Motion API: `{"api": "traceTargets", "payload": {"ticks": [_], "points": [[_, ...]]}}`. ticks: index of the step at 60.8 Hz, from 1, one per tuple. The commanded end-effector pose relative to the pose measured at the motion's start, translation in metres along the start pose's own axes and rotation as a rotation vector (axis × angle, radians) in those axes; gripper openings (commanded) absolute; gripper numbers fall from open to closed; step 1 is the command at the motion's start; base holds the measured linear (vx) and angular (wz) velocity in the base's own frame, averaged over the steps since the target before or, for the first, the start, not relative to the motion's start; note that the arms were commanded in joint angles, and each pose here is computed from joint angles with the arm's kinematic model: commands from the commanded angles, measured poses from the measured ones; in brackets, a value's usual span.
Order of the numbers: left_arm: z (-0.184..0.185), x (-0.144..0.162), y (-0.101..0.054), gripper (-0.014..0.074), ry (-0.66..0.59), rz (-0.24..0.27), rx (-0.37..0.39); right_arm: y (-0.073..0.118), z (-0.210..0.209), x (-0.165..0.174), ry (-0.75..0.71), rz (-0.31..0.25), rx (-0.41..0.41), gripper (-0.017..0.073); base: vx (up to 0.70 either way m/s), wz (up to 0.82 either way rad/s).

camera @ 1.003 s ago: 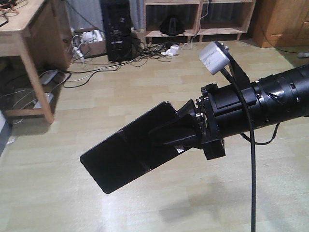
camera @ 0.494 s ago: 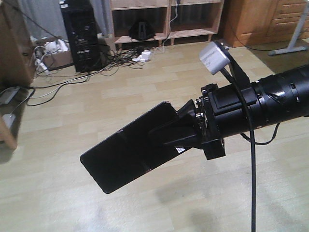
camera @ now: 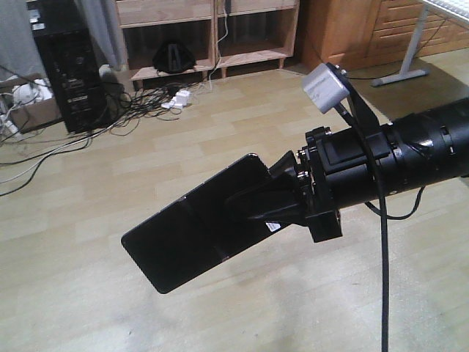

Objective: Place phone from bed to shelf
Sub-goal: 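Keep holding the phone while driving toward the wooden shelves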

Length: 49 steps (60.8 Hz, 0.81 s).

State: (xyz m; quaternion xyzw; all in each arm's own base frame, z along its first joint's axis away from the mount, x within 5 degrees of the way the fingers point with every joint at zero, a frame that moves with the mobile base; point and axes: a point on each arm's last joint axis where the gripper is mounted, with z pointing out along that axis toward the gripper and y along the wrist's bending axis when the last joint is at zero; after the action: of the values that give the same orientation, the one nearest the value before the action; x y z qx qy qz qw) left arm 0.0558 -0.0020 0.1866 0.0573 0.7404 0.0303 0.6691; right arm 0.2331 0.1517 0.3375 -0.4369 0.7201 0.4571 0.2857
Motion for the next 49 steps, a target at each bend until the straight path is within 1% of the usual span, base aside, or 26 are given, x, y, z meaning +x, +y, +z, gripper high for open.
{"api": "traceTargets", "payload": {"ticks": [1, 49], "points": [[-0.0023, -0.0143, 0.0017, 0.0001, -0.098, -0.015, -0.009, 0.0191, -0.009, -0.0137, -0.074, -0.025, -0.08, -0.0002, 0.33, -0.2], [-0.0023, -0.0143, 0.0017, 0.0001, -0.098, -0.015, -0.009, 0.0191, -0.009, -0.0137, -0.074, -0.025, -0.08, -0.0002, 0.34, -0.2]]}}
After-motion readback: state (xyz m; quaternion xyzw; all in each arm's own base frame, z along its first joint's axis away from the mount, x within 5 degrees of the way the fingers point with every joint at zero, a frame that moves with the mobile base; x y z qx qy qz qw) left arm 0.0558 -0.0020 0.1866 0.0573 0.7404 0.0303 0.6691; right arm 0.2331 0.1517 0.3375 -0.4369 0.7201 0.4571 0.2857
